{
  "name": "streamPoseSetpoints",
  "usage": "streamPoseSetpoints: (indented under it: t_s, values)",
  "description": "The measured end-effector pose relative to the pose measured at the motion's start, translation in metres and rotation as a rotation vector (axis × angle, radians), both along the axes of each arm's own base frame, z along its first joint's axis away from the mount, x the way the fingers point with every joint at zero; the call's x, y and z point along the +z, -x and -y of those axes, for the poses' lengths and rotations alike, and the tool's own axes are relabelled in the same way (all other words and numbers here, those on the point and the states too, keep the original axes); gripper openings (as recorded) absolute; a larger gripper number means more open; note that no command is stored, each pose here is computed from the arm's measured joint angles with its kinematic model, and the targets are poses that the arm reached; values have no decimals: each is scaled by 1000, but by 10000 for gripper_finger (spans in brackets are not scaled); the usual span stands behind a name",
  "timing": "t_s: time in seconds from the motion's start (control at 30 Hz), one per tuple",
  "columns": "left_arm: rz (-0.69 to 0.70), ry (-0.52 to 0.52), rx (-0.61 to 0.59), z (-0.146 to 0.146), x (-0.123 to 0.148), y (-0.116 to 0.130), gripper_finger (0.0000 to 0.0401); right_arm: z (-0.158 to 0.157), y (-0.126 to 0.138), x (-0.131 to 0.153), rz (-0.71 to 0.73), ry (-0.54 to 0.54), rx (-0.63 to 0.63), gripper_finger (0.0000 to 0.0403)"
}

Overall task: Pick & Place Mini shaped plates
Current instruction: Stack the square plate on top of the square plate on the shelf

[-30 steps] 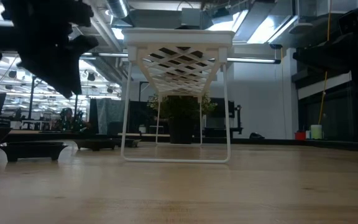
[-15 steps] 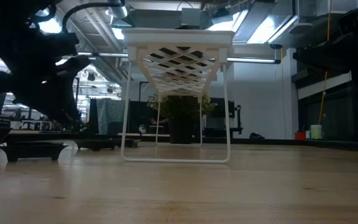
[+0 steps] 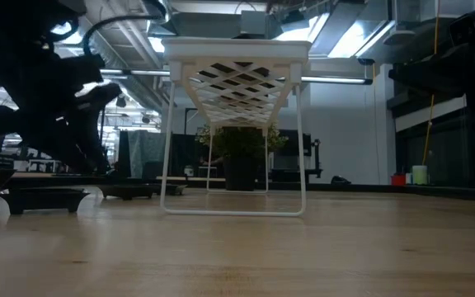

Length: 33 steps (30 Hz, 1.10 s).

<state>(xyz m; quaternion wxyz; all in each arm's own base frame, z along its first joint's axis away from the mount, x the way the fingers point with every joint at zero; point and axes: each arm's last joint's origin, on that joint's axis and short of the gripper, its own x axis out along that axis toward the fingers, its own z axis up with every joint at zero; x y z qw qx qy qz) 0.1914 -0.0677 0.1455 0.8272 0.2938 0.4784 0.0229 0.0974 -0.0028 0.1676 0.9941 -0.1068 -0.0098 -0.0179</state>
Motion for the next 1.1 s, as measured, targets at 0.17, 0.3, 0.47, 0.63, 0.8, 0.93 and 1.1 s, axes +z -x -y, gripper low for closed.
streamPoseSetpoints:
  t_s: [0.17, 0.3, 0.47, 0.63, 0.8, 0.93, 1.1]
  values:
    - [-53, 31, 8, -10, -5, -4, 86, 0, 0, 0, -1, 0, 0, 102]
    - [-83, 5, -6, -14, -11, -9, 86, 0, 0, 0, 0, 0, 0, 102]
    - [-96, 12, 1, -17, -19, -15, 86, 0, 0, 0, 0, 0, 0, 102]
    - [-87, 15, 7, -18, -22, -19, 86, 0, 0, 0, -1, 0, 0, 102]
    - [-82, 11, 9, -18, -22, -19, 80, 0, 0, 0, 0, 0, 0, 102]
    - [-81, 12, 11, -18, -22, -19, 50, 0, 0, 0, 0, 0, 0, 102]
    - [-80, 21, 10, -17, -21, -19, 6, 0, 0, 0, -1, 0, 0, 102]
